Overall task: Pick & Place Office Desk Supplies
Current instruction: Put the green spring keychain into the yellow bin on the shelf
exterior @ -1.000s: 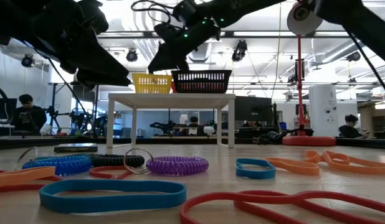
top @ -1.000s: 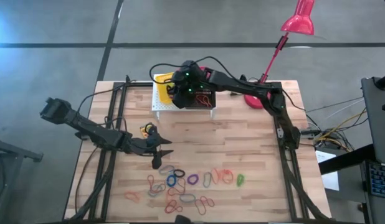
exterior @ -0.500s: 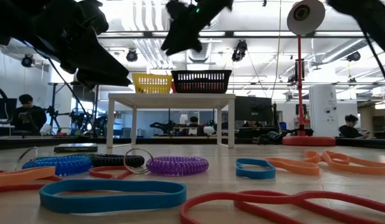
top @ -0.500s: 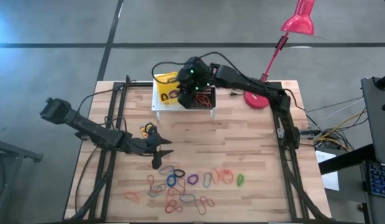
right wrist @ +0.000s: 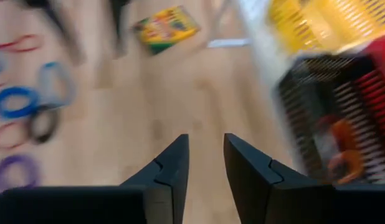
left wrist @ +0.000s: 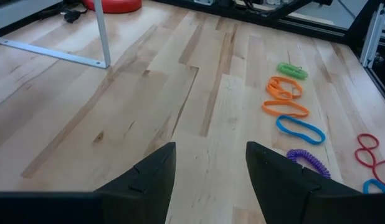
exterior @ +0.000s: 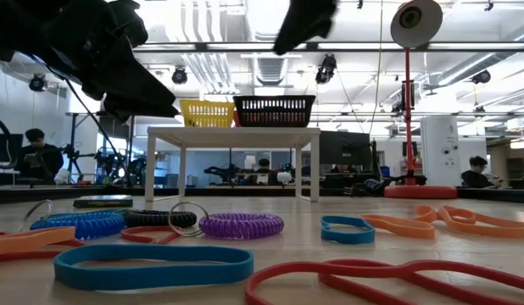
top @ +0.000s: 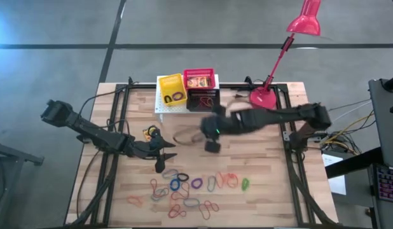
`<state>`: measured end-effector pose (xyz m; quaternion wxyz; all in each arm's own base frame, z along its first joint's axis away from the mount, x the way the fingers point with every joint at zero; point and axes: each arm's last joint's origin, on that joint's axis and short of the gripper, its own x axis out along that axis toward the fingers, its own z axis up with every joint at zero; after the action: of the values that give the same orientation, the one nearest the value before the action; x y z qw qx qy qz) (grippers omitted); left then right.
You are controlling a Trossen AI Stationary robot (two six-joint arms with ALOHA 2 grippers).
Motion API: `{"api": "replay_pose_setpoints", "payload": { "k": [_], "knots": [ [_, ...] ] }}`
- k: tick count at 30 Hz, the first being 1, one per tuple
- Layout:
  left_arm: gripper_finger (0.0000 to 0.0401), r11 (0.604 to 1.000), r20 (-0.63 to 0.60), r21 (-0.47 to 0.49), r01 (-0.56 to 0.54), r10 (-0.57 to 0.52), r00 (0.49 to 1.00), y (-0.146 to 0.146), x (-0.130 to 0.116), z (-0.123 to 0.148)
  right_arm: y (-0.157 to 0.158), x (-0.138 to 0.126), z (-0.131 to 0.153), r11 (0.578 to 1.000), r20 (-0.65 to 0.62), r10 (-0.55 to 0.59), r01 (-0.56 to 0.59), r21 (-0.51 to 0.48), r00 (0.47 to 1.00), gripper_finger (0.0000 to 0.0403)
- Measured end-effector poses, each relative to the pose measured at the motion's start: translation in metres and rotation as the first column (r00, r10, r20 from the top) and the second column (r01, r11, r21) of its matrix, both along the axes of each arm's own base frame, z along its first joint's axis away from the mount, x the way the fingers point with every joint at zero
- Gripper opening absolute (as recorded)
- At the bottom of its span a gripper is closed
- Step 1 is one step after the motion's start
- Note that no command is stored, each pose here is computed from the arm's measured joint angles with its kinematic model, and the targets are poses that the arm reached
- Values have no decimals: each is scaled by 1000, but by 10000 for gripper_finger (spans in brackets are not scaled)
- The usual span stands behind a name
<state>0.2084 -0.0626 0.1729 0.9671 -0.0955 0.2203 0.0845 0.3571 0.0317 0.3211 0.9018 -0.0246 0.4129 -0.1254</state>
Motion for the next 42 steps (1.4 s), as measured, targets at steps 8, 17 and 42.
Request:
{"api": "replay_pose_setpoints", "payload": {
  "k": [8,17,42],
  "knots": [
    [197,1000,5,-1,0,0,1000,0,0,0,70,-59,-45,984,-6,11,-10,178,1000,71],
    [197,1000,23,-5,1,-1,1000,0,1,2,117,-111,-80,955,-91,19,9,297,996,65],
    [197,1000,39,15,4,-5,999,0,2,4,139,-152,-142,920,-224,-30,115,374,974,196]
  ]
}}
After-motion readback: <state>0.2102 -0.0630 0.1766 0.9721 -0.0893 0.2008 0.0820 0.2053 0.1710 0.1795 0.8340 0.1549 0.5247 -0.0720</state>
